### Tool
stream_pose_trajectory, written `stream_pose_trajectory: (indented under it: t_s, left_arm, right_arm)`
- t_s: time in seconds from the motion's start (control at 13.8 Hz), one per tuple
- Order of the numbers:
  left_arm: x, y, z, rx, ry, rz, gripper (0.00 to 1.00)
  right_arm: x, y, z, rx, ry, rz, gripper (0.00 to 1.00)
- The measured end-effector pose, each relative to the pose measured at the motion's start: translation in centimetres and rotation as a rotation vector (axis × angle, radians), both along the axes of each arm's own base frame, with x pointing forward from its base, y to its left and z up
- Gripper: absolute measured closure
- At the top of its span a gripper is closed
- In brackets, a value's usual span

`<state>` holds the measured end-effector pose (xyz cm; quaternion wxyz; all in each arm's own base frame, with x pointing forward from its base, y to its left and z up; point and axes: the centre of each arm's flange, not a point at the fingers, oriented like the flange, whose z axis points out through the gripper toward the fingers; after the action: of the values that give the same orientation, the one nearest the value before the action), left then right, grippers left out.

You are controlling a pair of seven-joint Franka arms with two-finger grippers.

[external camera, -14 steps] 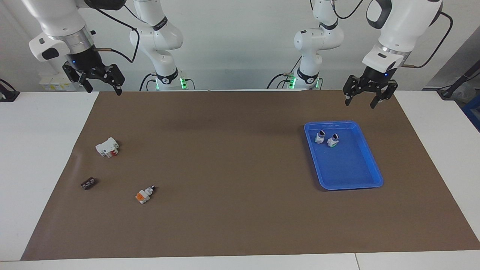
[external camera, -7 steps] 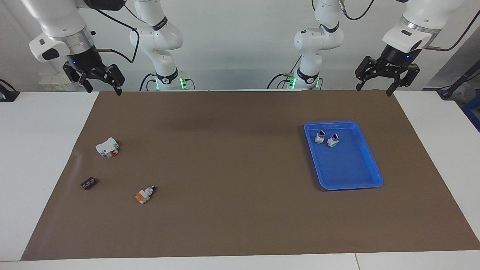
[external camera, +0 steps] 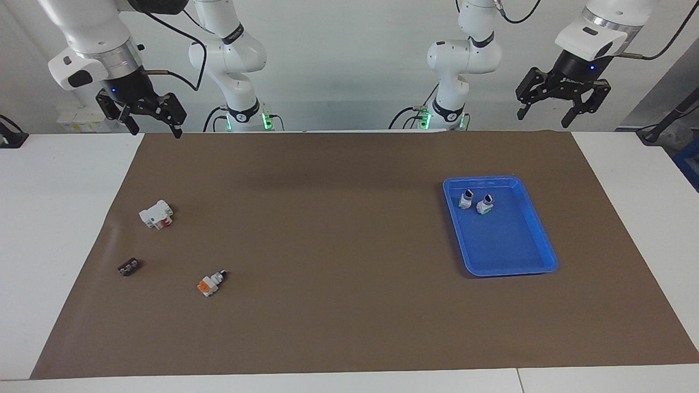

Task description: Turn and place switch with both arms

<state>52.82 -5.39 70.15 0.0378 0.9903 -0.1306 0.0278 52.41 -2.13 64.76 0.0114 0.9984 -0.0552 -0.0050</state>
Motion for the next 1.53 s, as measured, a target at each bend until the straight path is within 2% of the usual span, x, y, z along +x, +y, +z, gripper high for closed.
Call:
stream_pose_trajectory:
  t_s: [0.36, 0.87, 1.53]
  left_arm:
    - [-0.3, -0.1, -0.1, 0.003, 0.019, -0.003, 0.0]
    - [-1.1, -1.2, -0.4, 0.072, 0.061, -0.011, 0.0]
    - [-1.4, -1.0, -0.3, 0.075, 0.068, 0.031, 0.0]
  right_arm:
    - [0.0, 0.0, 0.0, 0.0, -0.001, 0.0, 0.0]
    - [0.0, 0.0, 0.0, 0.0, -0.001, 0.0, 0.0]
    - [0.0, 0.0, 0.0, 0.0, -0.001, 0.0, 0.0]
